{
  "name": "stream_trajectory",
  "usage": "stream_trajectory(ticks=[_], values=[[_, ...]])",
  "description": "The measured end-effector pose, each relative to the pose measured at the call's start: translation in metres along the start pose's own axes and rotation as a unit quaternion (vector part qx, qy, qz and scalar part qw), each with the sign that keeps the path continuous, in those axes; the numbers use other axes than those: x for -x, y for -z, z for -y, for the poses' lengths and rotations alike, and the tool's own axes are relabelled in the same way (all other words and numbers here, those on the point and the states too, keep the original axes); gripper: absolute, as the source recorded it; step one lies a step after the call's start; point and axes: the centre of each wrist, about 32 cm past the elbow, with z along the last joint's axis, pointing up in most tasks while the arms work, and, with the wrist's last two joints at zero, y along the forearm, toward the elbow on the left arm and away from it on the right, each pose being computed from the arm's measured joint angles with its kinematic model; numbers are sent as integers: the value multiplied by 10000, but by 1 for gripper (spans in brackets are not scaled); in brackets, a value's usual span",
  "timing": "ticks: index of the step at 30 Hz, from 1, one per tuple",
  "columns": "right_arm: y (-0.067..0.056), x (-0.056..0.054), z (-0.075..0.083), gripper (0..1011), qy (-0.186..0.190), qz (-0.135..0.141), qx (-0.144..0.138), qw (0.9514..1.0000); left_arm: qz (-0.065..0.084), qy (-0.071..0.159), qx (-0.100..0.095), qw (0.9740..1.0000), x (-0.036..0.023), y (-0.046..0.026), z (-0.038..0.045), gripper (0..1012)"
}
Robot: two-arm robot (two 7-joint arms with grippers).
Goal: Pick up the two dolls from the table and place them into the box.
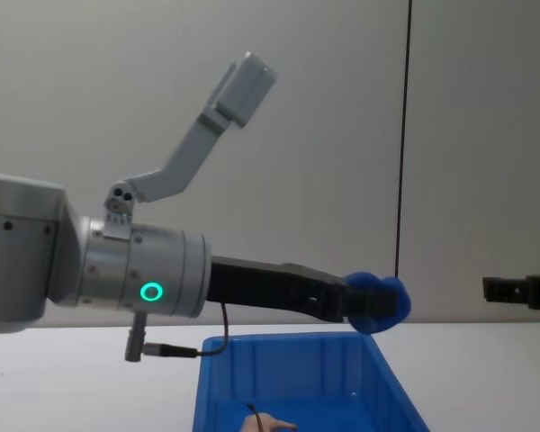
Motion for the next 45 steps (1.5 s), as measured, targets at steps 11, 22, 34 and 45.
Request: stream_trajectory(ticks=[11,22,34,45], values=[[0,0,0,1001,0,0,0,10000,0,217,-77,9997,-49,-19,82,131],[0,0,0,1001,0,0,0,10000,-2,314,-112,9994,-68,-26,118,127],[0,0,0,1001,0,0,0,10000,-4,357,-125,9993,-77,-30,133,120],[0,0,0,1001,0,0,0,10000,-4,371,-133,9992,-80,-31,139,478]])
